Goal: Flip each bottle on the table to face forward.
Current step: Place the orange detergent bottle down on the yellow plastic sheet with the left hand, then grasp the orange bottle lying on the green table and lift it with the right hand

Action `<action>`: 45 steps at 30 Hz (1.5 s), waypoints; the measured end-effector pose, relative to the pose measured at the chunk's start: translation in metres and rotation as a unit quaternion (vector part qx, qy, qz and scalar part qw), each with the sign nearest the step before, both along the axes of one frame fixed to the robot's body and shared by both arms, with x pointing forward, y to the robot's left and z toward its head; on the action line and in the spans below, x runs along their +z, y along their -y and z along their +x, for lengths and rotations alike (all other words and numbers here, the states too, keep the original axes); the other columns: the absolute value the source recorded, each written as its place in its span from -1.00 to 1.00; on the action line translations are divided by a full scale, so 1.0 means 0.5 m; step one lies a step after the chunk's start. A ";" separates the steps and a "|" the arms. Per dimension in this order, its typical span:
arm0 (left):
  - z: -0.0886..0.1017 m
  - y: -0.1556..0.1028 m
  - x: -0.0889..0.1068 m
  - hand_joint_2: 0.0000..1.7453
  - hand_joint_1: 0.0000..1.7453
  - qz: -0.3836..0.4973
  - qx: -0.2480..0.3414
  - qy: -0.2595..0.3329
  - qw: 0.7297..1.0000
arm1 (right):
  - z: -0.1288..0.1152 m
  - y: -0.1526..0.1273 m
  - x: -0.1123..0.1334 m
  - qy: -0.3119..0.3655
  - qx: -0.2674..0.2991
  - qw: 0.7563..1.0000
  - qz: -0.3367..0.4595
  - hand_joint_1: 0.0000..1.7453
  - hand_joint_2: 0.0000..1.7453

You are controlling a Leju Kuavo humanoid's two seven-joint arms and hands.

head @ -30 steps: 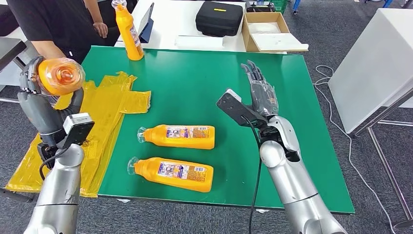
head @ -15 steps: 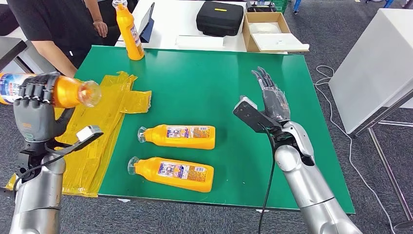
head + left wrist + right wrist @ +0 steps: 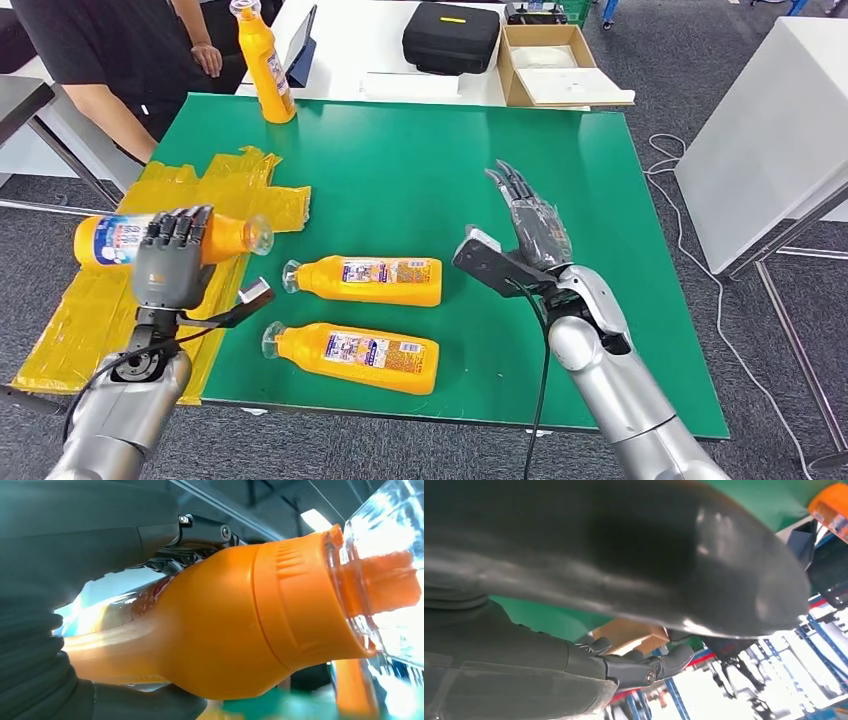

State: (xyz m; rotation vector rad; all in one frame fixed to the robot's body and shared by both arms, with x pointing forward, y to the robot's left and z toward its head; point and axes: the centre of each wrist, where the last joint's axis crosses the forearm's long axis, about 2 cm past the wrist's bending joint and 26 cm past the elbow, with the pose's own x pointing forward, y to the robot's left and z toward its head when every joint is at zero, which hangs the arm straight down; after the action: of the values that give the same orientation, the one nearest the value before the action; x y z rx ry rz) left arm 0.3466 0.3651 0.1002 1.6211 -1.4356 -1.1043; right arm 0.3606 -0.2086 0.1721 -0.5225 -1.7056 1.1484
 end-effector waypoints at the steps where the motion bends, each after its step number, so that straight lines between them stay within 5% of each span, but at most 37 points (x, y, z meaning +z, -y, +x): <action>1: -0.003 0.008 -0.013 1.00 1.00 0.003 -0.003 -0.014 1.000 | -0.002 -0.001 -0.002 0.000 0.002 1.000 -0.001 -1.00 -1.00; 5: -0.019 0.033 -0.058 1.00 0.94 0.016 -0.025 -0.061 0.998 | -0.005 -0.010 -0.002 0.001 0.010 1.000 -0.001 -1.00 -1.00; 9: -0.028 0.043 -0.079 1.00 -1.00 0.020 -0.043 -0.085 0.995 | -0.004 -0.030 0.002 0.000 0.017 1.000 0.001 -1.00 -1.00; 13: -0.028 0.061 -0.086 1.00 -1.00 0.014 -0.059 -0.094 0.994 | -0.004 -0.053 0.006 -0.002 0.018 1.000 0.005 -1.00 -1.00; 17: -0.027 0.074 -0.092 -1.00 -1.00 0.019 -0.071 -0.103 0.992 | -0.005 -0.069 0.006 -0.005 0.022 1.000 0.006 -1.00 -1.00; 28: -0.005 0.077 -0.081 -1.00 -1.00 -0.009 -0.066 -0.102 0.992 | -0.018 -0.103 -0.012 -0.019 0.020 0.999 -0.020 -1.00 -1.00; 32: 0.006 0.064 -0.069 -1.00 -1.00 -0.079 -0.067 -0.085 0.991 | -0.028 -0.108 -0.027 -0.039 0.030 0.998 -0.031 -1.00 1.00; 39: 0.037 0.002 -0.036 -1.00 -1.00 -0.269 -0.054 0.013 0.962 | -0.078 -0.132 -0.077 -0.079 0.069 0.993 -0.058 -1.00 1.00; 45: 0.041 -0.056 -0.037 -1.00 -1.00 -0.555 0.000 0.123 0.823 | -0.158 -0.183 -0.095 -0.067 0.107 0.987 -0.102 -1.00 1.00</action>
State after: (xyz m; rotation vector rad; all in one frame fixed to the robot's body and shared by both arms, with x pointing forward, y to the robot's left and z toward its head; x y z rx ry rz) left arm 0.3672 0.3930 0.0817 0.8785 -1.7290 0.0792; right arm 0.2814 -0.1172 0.1248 -0.3841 -1.5644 1.4900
